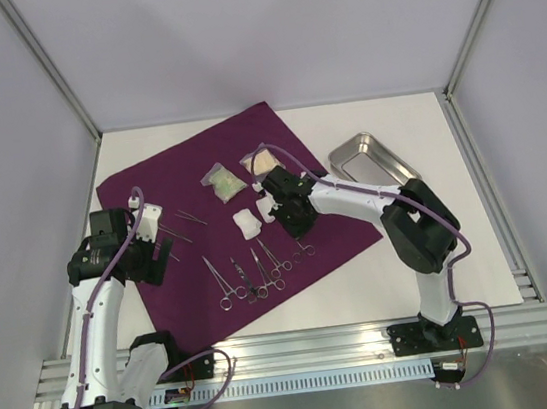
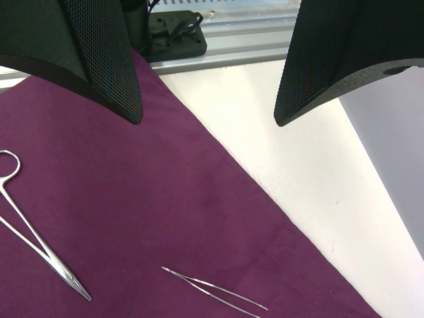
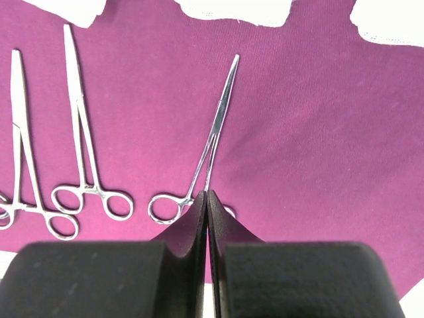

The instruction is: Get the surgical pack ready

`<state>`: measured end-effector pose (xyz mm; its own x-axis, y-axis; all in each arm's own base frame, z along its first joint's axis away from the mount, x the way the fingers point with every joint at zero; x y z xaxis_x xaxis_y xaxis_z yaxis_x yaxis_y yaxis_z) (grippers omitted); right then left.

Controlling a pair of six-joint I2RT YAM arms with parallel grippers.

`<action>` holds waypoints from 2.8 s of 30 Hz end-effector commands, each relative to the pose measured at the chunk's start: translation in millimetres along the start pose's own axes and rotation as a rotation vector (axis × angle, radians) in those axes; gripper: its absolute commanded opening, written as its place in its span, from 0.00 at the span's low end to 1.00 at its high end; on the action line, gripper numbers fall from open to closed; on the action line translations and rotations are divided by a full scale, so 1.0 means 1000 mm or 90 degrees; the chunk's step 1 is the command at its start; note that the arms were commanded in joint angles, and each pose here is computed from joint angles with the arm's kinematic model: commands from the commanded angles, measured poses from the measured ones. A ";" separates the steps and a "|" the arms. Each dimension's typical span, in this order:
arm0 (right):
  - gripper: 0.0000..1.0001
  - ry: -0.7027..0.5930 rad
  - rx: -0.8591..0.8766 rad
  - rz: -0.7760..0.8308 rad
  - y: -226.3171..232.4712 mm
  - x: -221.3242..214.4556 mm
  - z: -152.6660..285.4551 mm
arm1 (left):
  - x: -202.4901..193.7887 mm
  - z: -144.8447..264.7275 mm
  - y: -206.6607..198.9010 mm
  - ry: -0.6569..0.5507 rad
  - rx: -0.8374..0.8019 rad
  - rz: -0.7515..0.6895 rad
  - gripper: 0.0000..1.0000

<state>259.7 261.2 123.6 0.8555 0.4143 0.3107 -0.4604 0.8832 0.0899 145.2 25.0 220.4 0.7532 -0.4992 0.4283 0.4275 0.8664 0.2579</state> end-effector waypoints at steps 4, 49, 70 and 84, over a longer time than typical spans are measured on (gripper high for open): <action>0.05 0.005 -0.009 0.015 -0.004 0.002 -0.001 | 0.001 -0.001 0.001 -0.010 0.004 -0.011 0.89; 0.00 -0.152 -0.011 0.021 -0.040 0.038 0.063 | 0.004 0.004 0.001 -0.019 0.001 -0.011 0.89; 0.00 -0.137 -0.031 0.044 -0.275 0.042 0.059 | 0.058 0.005 0.022 -0.052 -0.092 -0.023 0.89; 0.00 -0.045 -0.041 0.013 -0.283 0.017 0.008 | 0.062 0.003 0.025 -0.036 -0.108 -0.024 0.89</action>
<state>395.0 19.1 107.9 0.8446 0.4052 0.3498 -0.4545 0.8881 0.0684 200.2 15.4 244.7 0.7340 -0.5081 0.4507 0.5220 0.8465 0.1042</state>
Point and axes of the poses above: each gripper's point midway between its finger pads, its own z axis back along the fingers, its own y axis along the line the jaws close on, x = y × z, the point moved 9 cm from there along z, back along the fingers, and after that the axes turned 10 degrees about -z, right-handed, at the moved point
